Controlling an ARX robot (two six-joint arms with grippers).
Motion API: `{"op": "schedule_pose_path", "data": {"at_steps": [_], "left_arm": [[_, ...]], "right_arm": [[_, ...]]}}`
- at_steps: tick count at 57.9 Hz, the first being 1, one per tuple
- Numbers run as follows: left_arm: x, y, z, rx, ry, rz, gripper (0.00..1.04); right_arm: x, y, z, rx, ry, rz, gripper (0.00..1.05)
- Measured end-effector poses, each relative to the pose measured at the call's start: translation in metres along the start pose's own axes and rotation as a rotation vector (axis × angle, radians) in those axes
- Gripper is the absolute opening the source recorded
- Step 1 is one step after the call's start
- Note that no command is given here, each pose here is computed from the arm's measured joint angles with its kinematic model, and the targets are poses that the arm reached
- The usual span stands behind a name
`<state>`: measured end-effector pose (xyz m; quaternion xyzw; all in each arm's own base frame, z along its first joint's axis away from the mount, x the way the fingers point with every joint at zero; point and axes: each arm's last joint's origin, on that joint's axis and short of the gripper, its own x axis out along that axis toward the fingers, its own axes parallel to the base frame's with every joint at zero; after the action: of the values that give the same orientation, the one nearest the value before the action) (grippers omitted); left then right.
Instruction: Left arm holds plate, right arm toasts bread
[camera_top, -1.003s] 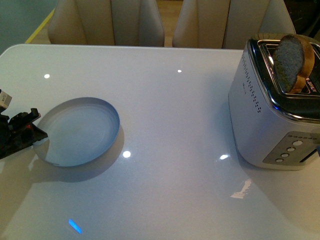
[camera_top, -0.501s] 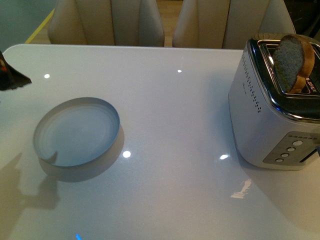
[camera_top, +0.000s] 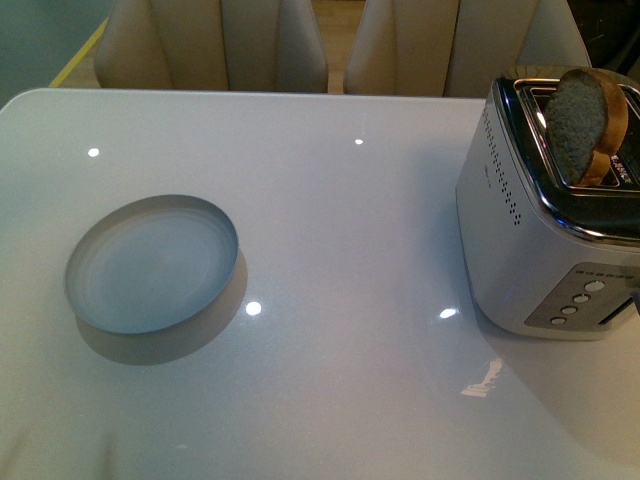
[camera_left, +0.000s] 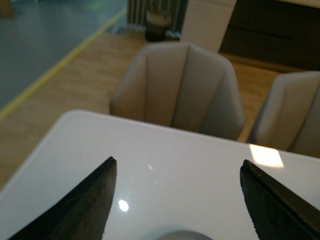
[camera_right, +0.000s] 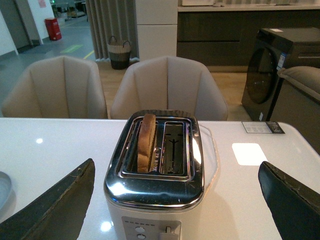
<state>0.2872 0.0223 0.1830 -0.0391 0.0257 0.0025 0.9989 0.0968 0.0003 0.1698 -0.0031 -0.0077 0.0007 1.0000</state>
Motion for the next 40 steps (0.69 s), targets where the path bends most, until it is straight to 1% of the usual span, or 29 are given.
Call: {"op": "schedule_pose_path", "data": {"at_steps": [5,6,9,10,18,27,30,34,40], "left_arm": [[-0.023,-0.005,0.002,0.041,-0.054,-0.001,0.44],[-0.025,-0.005,0.002,0.042,-0.055,-0.002,0.42],[-0.037,-0.007,-0.001,0.051,-0.053,-0.001,0.31],[-0.038,-0.007,-0.002,0.053,-0.051,-0.001,0.29],[-0.063,-0.017,-0.011,0.059,-0.042,0.011,0.03],[-0.084,-0.020,-0.016,0.063,-0.042,-0.004,0.03],[-0.091,-0.020,-0.021,0.063,-0.057,-0.004,0.03],[-0.101,-0.019,-0.029,0.063,-0.033,-0.003,0.03],[-0.111,-0.019,-0.029,0.063,-0.035,-0.002,0.03]], "right_arm": [[0.000,0.000,0.000,0.000,0.000,0.000,0.96],[0.000,0.000,0.000,0.000,0.000,0.000,0.96],[0.000,0.000,0.000,0.000,0.000,0.000,0.96],[0.000,0.000,0.000,0.000,0.000,0.000,0.96],[0.000,0.000,0.000,0.000,0.000,0.000,0.96],[0.000,0.000,0.000,0.000,0.000,0.000,0.96],[0.000,0.000,0.000,0.000,0.000,-0.001,0.96],[0.000,0.000,0.000,0.000,0.000,0.000,0.96],[0.000,0.000,0.000,0.000,0.000,0.000,0.96]]}}
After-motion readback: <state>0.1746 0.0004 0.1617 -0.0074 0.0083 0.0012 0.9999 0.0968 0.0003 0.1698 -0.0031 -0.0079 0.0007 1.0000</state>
